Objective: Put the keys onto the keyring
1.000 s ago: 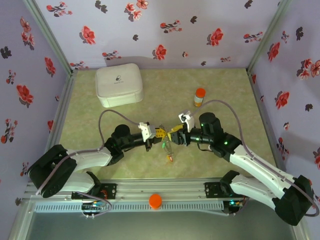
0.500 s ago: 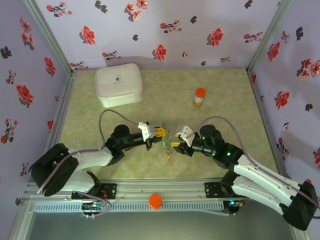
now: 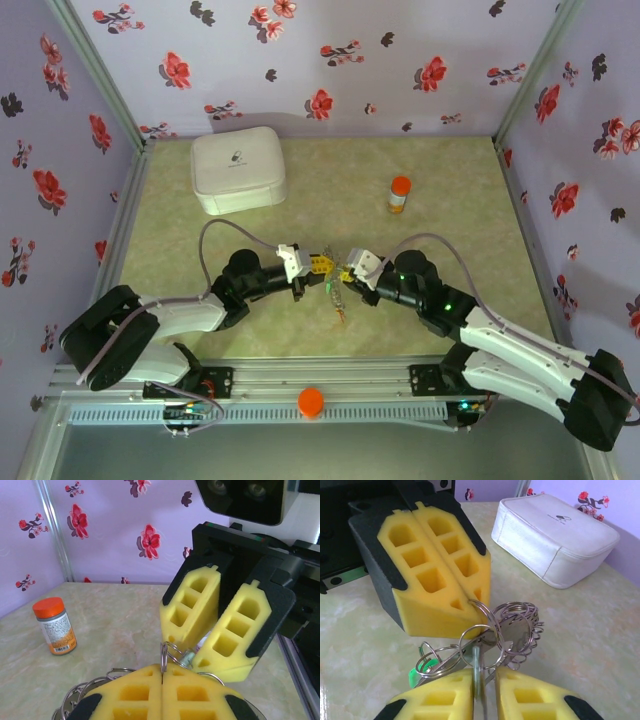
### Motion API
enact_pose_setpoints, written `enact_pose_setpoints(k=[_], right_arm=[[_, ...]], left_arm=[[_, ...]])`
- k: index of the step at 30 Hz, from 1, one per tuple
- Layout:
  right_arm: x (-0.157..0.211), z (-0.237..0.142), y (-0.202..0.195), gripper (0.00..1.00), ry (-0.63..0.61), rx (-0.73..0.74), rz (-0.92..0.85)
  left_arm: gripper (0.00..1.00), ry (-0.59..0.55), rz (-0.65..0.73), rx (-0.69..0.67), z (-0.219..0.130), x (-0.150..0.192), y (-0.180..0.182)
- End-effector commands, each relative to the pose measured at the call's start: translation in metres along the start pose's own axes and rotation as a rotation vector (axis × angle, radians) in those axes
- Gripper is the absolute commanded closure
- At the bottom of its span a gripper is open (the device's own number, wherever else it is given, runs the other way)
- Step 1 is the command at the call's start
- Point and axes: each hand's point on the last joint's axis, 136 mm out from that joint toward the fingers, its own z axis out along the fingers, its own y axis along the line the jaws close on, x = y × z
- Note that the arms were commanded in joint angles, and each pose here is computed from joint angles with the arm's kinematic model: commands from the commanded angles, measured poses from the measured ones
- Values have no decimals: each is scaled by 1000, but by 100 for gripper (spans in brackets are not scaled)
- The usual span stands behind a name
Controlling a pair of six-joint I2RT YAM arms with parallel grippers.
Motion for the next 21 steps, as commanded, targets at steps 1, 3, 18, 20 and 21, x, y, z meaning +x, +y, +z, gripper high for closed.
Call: enact_pose_setpoints(k=[1, 3, 18, 20, 21], right_arm=[[-1, 1, 2, 88, 7, -8, -10], [5, 1, 4, 97, 49, -23, -17], [20, -7, -8, 82, 117, 31, 94], [23, -15, -7, 76, 116, 3, 109], [23, -19, -6, 74, 115, -9, 110]], left_arm=[[100, -108, 45, 11, 2, -34, -1], [100, -116, 49, 19, 2, -37, -2], [100, -101, 122, 27, 4, -39, -3], [100, -82, 127, 28, 5, -34, -3], [100, -75, 130, 27, 5, -32, -3]])
